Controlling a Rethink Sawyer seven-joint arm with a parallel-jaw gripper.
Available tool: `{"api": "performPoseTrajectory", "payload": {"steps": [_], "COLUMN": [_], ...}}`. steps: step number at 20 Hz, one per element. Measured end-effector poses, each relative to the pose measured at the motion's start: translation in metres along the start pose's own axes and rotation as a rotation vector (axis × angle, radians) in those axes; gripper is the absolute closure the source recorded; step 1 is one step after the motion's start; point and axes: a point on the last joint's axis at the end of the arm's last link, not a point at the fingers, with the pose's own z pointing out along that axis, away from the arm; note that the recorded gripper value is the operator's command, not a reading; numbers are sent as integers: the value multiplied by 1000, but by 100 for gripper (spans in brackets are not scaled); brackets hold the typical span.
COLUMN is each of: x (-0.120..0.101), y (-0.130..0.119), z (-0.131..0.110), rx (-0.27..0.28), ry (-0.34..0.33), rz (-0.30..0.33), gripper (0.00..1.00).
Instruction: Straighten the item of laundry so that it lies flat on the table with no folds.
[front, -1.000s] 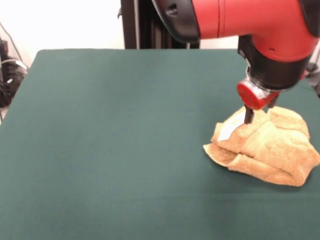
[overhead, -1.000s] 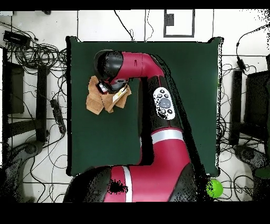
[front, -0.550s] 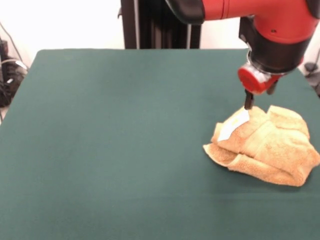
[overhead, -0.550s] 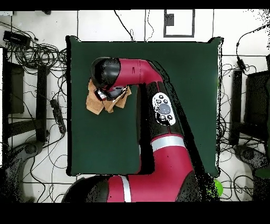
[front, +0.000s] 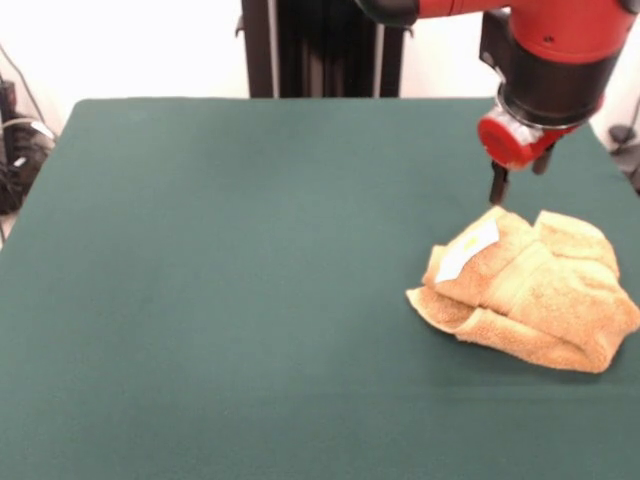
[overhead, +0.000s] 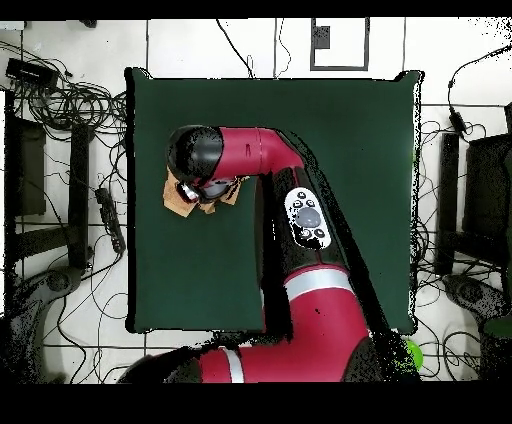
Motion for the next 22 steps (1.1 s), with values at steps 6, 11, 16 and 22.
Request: {"api": "performPoseTrajectory", "payload": {"steps": [6,11,16,22], "x": [3,8,14,19], "y": [3,1,0,4], "z": [7,16,23,32], "rx": [20,31,33,34], "ry": [-33,-58,-67,-74], "rz": [-4,0,4,3], "gripper": [0,0,0,0]}}
